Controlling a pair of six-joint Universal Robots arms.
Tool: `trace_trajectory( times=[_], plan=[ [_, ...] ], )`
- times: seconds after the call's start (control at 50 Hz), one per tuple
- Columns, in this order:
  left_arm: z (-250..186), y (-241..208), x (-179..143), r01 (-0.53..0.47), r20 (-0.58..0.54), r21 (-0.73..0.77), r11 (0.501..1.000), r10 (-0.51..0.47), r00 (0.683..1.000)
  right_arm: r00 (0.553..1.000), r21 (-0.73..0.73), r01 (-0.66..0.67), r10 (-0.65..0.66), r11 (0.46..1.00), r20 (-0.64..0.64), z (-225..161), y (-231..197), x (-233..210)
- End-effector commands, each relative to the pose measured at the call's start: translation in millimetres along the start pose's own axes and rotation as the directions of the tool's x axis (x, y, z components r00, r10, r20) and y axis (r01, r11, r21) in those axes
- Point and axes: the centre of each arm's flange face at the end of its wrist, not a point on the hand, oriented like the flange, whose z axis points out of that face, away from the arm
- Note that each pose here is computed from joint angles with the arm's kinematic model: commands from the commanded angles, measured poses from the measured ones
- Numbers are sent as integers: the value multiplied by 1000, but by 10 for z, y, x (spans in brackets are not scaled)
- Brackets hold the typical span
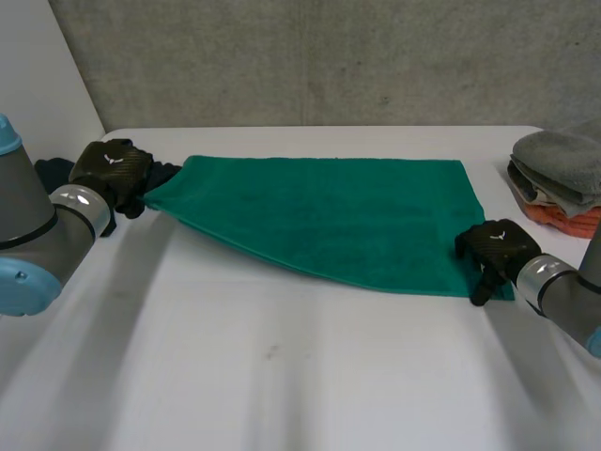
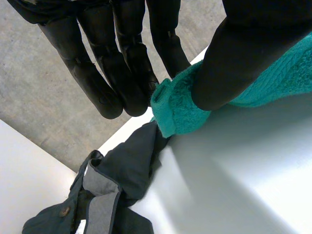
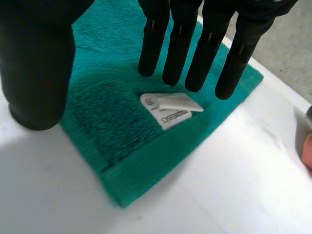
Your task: Fold the laundry.
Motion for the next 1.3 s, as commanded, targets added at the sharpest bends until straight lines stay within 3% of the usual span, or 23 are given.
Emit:
trace_trajectory(
  times=[0.02,0.28,0.44,0.52,0.6,0.64,0.7,0.74,0.84,0.96,1.12,1.3],
  plan=[
    [3,0,-18,0,4,1,1000,0,1000,1000,46,24,-23,999,-18,84,-93,1],
    [0,21,-51,3,11,-15,1000,-3,1000,993,81,62,-53,995,-101,210,-269,117],
    [-264,138,32,-12,-67,-176,984,0,998,994,61,71,-66,996,-84,-146,-499,131],
    [-604,162,76,-85,-157,-303,949,38,987,992,-53,128,-128,990,-2,-406,-475,118],
    [-979,278,128,-210,-297,-454,866,74,952,964,-223,254,-226,941,143,-680,-364,139],
    [-1145,349,134,-275,-377,-514,813,74,923,927,-303,341,-266,890,264,-850,-306,147],
    [-1201,383,143,-336,-438,-510,792,97,894,874,-344,430,-289,834,392,-1000,-299,177],
    [-1176,372,143,-357,-445,-488,796,125,887,876,-356,417,-265,836,403,-984,-296,183],
    [-808,298,123,-356,-364,-402,844,210,907,946,-336,285,-207,898,249,-659,-348,306],
    [-206,94,180,-264,-215,-254,931,212,953,978,-230,202,-186,952,91,-270,-448,336],
    [422,-37,214,-211,-22,-185,960,210,977,968,-43,202,-207,978,-143,310,-552,410],
    [851,-76,367,-210,48,-108,972,217,975,934,14,248,-235,969,-268,767,-592,353]
  ],
)
